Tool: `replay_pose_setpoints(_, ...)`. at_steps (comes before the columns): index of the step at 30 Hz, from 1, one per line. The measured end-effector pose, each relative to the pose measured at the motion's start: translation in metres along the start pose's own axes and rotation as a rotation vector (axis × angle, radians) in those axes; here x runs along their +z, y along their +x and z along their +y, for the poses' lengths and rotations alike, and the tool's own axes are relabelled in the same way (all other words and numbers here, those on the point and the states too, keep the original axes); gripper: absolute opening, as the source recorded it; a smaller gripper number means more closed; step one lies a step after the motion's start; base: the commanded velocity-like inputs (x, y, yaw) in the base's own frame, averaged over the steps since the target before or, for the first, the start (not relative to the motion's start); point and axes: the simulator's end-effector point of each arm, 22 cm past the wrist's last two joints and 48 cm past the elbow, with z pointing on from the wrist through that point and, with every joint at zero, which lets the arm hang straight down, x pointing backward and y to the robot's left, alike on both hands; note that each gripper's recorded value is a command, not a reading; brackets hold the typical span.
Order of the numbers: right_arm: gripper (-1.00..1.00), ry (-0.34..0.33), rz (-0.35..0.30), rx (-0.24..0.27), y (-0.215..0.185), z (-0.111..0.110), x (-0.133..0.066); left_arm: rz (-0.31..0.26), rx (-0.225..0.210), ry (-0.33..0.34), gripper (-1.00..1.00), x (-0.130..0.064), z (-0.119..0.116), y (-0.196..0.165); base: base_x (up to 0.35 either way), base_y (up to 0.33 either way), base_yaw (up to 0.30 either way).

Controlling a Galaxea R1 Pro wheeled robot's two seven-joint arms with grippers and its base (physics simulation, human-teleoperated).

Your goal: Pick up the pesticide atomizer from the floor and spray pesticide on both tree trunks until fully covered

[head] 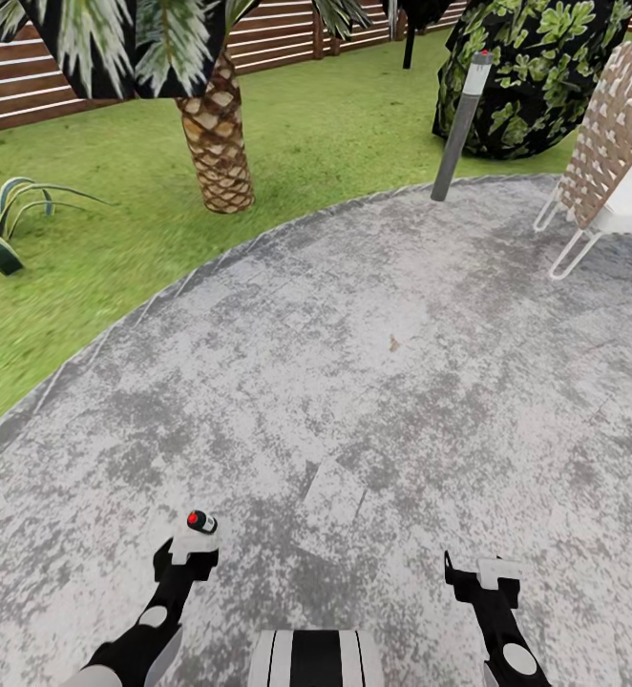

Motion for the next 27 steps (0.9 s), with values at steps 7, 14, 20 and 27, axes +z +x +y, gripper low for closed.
replay_pose_setpoints(7,1.00,0.000,0.000,0.000,0.0002,0.0001,0.0002,0.004,0.000,0.000,1.00,-0.0011,-0.0002,0.0027,0.016,0.000,0.000)
replay_pose_setpoints(14,1.00,0.000,0.001,0.000,0.0004,0.0000,0.0000,0.005,0.000,0.000,1.00,-0.0012,-0.0002,0.0031,0.063,0.000,0.000)
replay_pose_setpoints(20,1.00,0.000,0.001,0.000,0.0004,0.0000,0.0001,0.005,0.000,0.001,1.00,-0.0012,-0.0003,0.0030,0.033,0.003,0.000)
replay_pose_setpoints(27,1.00,0.000,0.001,0.000,0.0002,0.0000,0.0002,0.004,0.000,0.000,1.00,-0.0011,0.0002,0.0030,0.067,0.023,0.000)
